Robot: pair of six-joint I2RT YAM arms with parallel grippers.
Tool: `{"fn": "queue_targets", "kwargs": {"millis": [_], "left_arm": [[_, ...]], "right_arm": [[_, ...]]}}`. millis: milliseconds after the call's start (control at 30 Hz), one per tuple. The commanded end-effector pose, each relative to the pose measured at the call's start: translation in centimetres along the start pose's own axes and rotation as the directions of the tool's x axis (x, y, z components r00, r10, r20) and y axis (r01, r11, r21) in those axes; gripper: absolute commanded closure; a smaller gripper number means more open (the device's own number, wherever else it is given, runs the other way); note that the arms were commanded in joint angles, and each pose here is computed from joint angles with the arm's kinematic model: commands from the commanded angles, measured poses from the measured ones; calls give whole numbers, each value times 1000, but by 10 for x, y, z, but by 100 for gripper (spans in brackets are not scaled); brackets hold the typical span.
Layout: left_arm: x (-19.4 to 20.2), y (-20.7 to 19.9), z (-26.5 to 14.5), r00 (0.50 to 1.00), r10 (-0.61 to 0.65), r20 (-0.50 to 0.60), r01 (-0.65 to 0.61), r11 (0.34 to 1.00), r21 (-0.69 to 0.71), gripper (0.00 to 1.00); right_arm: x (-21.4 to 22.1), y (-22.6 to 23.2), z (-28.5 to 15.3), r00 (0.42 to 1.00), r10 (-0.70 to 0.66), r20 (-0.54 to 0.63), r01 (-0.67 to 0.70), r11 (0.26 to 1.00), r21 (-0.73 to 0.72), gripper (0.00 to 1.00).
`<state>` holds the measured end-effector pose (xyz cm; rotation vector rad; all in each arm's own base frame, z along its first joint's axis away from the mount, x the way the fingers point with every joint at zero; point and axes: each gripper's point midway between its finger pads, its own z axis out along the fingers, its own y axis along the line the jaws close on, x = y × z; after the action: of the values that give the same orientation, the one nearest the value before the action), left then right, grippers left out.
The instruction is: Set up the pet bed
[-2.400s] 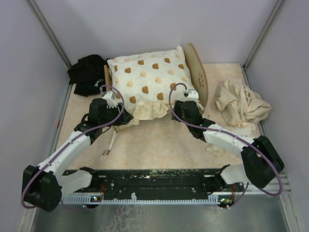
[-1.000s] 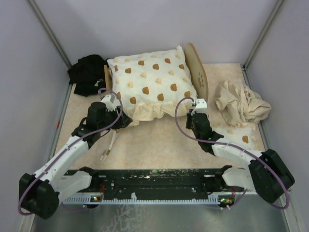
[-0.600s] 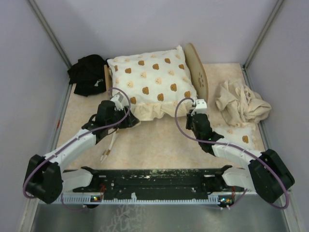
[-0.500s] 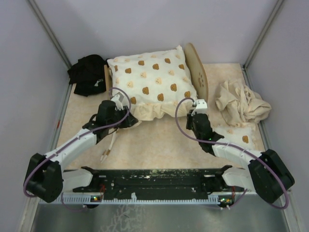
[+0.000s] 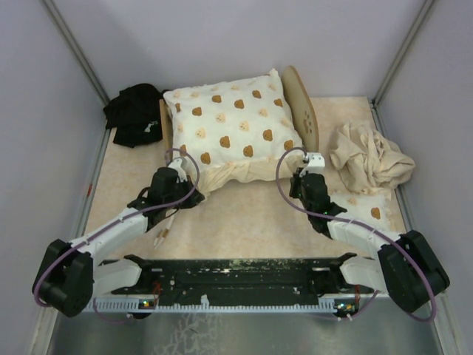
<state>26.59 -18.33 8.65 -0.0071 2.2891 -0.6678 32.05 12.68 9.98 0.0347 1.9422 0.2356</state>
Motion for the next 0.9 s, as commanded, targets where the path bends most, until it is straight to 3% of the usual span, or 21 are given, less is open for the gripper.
{"fn": "queue_targets", "kwargs": {"millis": [0,367,633,667,733,800,867], "left_arm": [[15,8,0,999,-19,-41,18,999,-30,100],[-14,20,-17,997,35,68,-26,991,-135,100],[0,8,-20,1000,-12,10,13,998,-67,99],[-1,2,-22,1000,-16,7,16,999,-39,93],[-7,-12,-30,1000,-18,12,18,1000,19,70],[-20,-23,-40,999,-8,38,6,999,45,50],[-40,-31,-53,996,24,85,-27,999,46,40]], "right_arm": [[7,-16,0,999,16,-28,-14,997,73,100],[5,-50,-15,992,102,-77,-80,965,251,100],[10,-50,-16,989,126,-83,-103,964,245,100],[7,-43,-16,989,126,-82,-107,972,211,100],[-7,-24,-19,989,126,-76,-117,987,111,96],[-25,-10,-25,990,120,-77,-117,992,42,73],[-47,-4,-34,992,109,-60,-108,994,25,58]]}}
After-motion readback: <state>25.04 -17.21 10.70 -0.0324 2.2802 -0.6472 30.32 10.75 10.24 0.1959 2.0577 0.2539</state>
